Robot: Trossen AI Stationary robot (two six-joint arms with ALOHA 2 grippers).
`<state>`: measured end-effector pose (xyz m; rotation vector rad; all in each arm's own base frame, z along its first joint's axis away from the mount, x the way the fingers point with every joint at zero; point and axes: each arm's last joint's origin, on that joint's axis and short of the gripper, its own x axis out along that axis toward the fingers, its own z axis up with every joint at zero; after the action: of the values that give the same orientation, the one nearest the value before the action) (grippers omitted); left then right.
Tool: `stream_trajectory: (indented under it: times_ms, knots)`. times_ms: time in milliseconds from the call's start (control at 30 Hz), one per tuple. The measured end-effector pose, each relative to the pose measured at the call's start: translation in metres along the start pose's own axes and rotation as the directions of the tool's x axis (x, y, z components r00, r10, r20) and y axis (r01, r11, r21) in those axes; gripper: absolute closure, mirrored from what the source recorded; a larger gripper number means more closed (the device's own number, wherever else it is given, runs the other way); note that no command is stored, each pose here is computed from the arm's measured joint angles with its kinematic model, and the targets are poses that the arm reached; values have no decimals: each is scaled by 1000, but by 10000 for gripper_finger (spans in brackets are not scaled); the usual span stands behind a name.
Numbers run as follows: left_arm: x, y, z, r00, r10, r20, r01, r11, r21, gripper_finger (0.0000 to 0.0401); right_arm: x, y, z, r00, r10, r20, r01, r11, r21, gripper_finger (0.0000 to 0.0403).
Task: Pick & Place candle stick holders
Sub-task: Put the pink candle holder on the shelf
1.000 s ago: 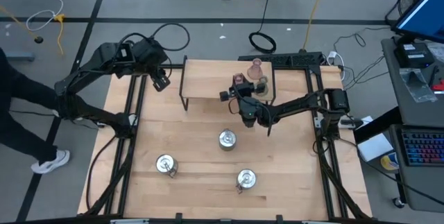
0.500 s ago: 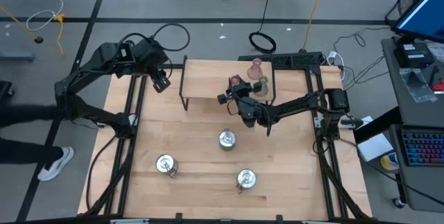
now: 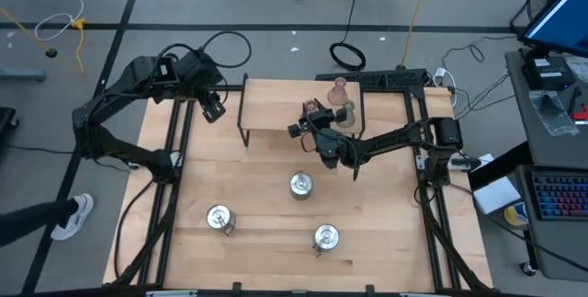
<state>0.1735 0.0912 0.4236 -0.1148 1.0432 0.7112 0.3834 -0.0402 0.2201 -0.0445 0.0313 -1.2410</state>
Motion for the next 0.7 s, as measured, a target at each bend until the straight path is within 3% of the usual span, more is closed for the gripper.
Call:
stream_trajectory:
  times_ms: [700]
  knots:
    - [0,0,0,1000,0,0,0,1000,9,215,-1,-2,9,999,-26,38,29,995,-96,210]
